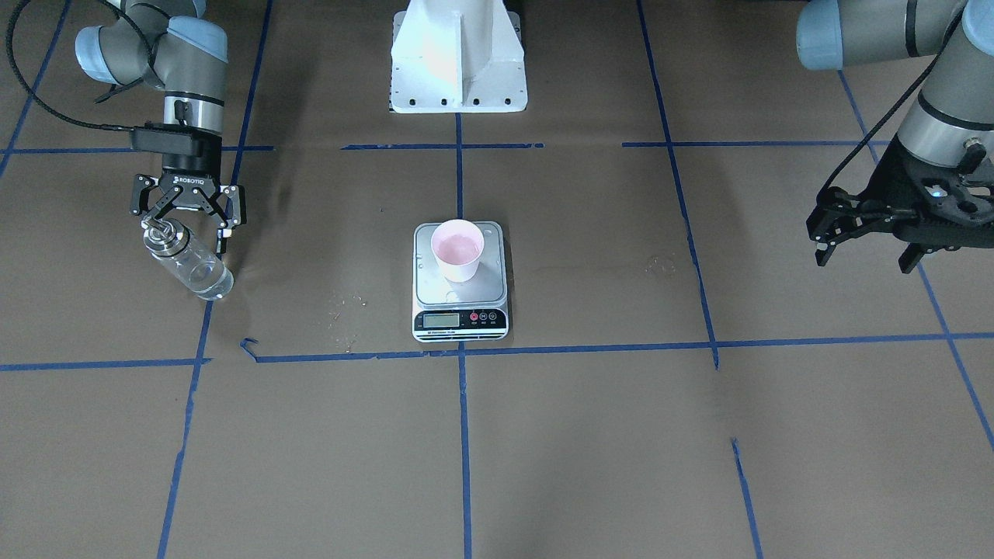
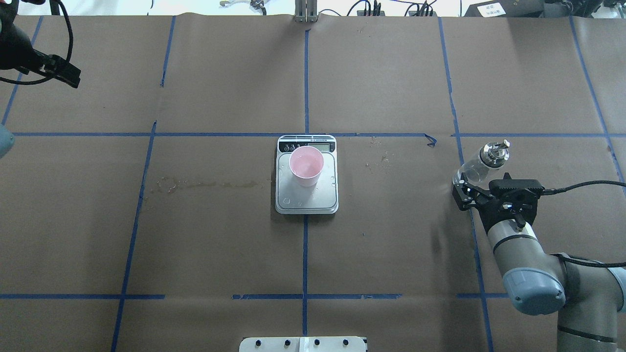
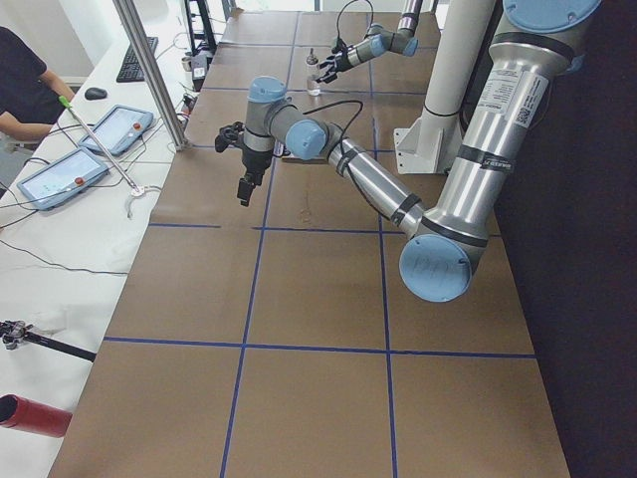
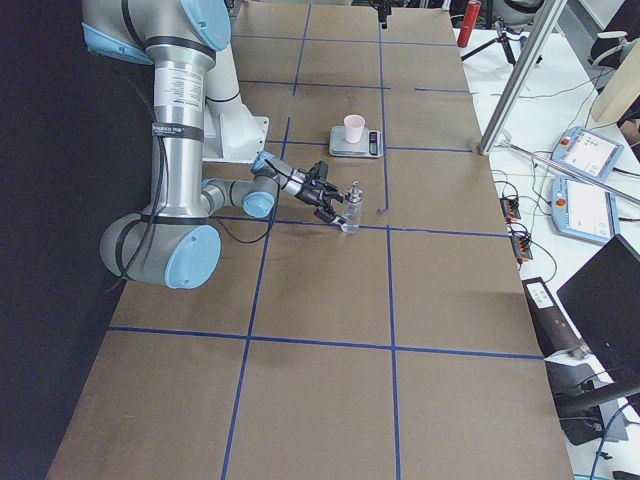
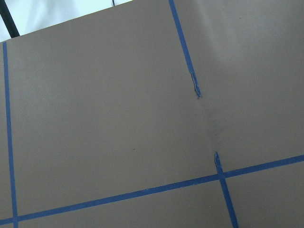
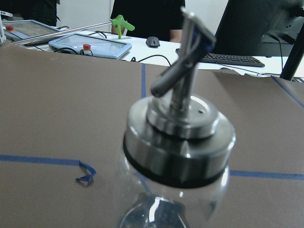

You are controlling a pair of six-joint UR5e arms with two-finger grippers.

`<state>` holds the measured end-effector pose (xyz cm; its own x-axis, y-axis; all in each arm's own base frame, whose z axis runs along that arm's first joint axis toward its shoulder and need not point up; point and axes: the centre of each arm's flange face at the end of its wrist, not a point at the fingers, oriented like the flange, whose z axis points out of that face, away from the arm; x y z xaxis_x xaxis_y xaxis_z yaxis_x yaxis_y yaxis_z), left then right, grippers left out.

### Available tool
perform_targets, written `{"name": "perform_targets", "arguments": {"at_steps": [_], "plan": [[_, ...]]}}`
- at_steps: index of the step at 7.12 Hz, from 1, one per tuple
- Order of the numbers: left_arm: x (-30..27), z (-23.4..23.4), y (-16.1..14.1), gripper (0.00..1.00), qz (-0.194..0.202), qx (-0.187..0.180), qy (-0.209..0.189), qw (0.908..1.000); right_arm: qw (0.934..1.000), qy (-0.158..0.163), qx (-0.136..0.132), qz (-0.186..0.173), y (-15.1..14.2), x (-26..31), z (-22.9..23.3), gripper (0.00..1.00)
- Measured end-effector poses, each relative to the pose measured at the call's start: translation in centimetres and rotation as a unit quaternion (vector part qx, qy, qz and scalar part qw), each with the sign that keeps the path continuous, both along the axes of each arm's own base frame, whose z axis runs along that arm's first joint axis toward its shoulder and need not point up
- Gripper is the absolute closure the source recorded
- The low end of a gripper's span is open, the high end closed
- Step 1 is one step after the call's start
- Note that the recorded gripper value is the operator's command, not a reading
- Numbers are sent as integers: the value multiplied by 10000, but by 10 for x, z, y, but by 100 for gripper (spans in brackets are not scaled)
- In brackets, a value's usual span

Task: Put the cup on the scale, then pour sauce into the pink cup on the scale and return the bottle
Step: 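Lift the bottle with the right gripper and carry it over the pink cup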

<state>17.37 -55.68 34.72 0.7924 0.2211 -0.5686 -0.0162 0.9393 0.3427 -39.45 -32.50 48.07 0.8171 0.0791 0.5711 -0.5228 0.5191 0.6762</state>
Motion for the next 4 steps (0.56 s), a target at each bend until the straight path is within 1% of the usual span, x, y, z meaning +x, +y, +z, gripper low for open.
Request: {"name": "perform_targets", "arguments": {"at_steps": [1, 2, 3, 4], "plan": [[0, 3, -1, 0, 34, -1, -28, 10000, 10000, 70, 27, 40, -12, -6, -2, 21], [1, 5, -1, 0, 50, -5, -41, 10000, 9999, 97, 46, 68, -19, -10, -1, 99], [1, 6, -2, 0, 56, -16, -45, 10000, 9999, 96, 74, 59, -23, -10, 2, 100], [2, 7, -2, 0, 64, -27, -39, 10000, 9997, 170, 161, -51, -26, -8, 3, 100]]}}
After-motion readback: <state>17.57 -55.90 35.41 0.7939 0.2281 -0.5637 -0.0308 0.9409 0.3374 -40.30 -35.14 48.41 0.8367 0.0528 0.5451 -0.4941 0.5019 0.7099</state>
